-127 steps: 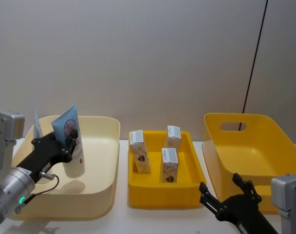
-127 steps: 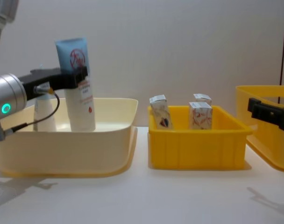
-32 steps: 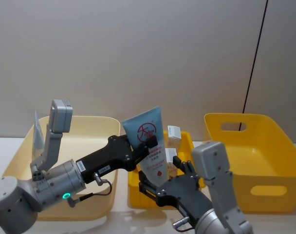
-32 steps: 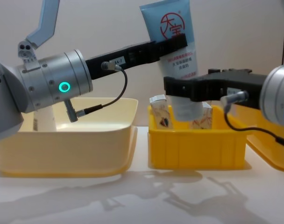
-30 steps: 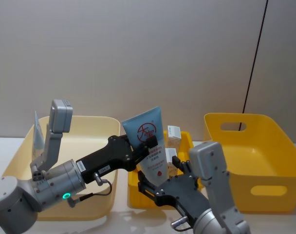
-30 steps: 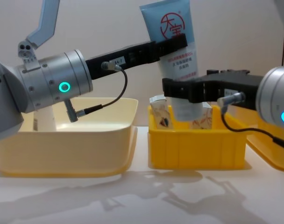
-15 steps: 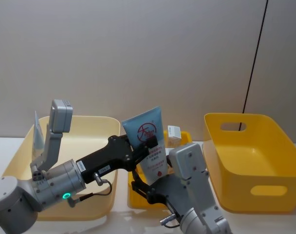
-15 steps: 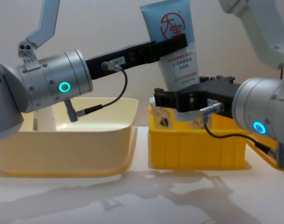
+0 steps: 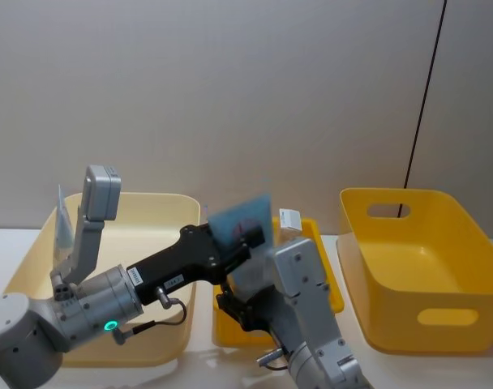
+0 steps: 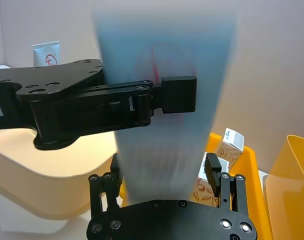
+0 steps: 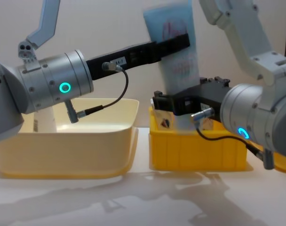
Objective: Bimanual collaborative sorting of washing and personal care products
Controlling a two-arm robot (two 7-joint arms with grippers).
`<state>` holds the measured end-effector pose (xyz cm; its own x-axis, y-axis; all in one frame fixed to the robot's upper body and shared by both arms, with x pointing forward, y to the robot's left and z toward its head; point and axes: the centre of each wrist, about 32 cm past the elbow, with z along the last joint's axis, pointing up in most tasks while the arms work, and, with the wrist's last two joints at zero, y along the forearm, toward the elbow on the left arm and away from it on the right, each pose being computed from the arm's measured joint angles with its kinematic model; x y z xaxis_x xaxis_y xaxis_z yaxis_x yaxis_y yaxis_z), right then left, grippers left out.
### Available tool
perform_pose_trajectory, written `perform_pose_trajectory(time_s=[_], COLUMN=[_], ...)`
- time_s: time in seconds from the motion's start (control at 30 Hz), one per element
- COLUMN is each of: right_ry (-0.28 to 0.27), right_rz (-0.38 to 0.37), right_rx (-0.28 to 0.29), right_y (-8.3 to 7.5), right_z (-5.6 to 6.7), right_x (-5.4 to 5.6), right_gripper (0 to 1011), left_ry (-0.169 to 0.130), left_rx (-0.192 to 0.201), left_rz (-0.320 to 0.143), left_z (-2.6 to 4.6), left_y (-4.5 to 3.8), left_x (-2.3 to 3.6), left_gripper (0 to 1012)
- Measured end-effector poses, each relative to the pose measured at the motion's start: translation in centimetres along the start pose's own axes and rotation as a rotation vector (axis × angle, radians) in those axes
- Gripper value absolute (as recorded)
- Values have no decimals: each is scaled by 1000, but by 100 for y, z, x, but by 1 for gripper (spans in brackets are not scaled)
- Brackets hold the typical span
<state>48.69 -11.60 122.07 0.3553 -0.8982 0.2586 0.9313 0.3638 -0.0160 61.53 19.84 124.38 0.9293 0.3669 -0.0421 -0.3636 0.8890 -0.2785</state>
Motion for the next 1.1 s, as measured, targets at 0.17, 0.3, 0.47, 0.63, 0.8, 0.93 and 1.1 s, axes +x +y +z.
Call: perform_pose_trajectory(time_s=[0.17,0.3,0.47,0.63,0.8,0.93,1.1], right_ry=[-8,-11,-16,-18,-18,-14,0], right_rz=[-10,-16,-20,-24,-25,-26,-23], right_rx=[2,3,5,6,6,7,18], right_y=[32,46,61,68,71,68,53], right_z=[-14,-21,-25,-30,-29,-28,-20], right_x=[-18,-29,-37,-42,-43,-39,-28], right_gripper=[1007,1007,1007,1007,1002,993,979], left_ry=[0,0,0,0,0,0,0], left_rx=[0,0,0,0,0,0,0], left_rz=[0,0,0,0,0,0,0], left_z=[0,0,0,0,-1,0,0], left_y=[0,0,0,0,0,0,0], left_x=[0,0,0,0,0,0,0], left_gripper=[468,585,758,889,1000,1000,999])
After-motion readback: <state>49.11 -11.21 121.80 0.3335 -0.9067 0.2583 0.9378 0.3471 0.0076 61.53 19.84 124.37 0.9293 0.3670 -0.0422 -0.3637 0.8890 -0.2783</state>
